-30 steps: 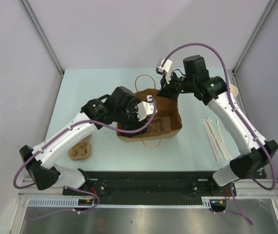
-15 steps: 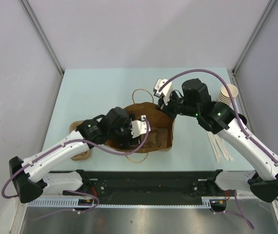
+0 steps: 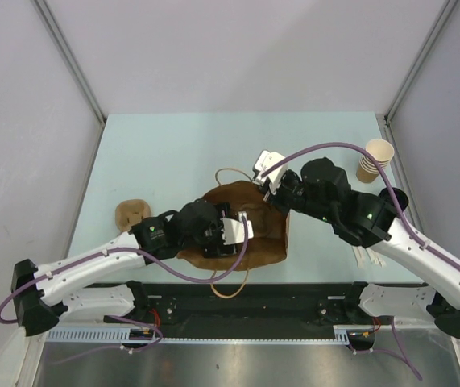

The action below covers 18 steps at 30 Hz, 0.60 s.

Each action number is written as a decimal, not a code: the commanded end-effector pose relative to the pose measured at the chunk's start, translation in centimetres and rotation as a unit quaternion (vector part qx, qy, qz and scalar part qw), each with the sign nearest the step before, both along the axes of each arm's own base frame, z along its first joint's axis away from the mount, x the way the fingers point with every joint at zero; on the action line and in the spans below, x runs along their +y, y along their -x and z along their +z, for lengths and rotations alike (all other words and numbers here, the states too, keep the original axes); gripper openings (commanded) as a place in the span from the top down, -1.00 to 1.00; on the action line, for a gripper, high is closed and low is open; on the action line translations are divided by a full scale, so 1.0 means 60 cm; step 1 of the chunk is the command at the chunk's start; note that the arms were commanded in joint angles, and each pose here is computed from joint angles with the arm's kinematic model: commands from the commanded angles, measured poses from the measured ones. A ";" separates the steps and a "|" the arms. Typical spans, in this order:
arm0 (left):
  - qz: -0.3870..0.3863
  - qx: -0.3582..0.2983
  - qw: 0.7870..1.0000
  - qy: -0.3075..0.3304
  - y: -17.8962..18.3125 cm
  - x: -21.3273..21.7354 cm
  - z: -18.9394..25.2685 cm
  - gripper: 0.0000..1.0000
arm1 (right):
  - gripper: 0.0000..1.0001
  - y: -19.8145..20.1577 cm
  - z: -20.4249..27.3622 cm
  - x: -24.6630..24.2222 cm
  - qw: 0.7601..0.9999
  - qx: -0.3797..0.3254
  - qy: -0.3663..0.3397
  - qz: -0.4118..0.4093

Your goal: Pack the takeout coffee

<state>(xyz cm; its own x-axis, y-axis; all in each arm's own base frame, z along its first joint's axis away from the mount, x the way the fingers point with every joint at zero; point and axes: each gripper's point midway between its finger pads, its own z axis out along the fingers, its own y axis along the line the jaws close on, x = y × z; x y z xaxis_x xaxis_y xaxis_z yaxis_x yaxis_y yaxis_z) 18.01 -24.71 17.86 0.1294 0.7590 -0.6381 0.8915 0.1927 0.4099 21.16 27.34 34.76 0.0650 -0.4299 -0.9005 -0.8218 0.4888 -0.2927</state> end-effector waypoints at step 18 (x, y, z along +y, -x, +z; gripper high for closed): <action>-0.005 -0.091 0.994 0.061 -0.025 -0.056 0.020 0.75 | 1.00 0.022 0.005 -0.001 0.998 -0.057 -0.033 0.002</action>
<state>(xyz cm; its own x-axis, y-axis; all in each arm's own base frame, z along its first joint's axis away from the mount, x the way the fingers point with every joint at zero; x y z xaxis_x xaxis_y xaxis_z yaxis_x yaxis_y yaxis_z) 18.83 -26.66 17.61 0.2132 0.7138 -0.6671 0.8373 0.2183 0.5012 19.92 27.10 32.84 0.1275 -0.4331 -0.8923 -0.8032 0.4827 -0.3491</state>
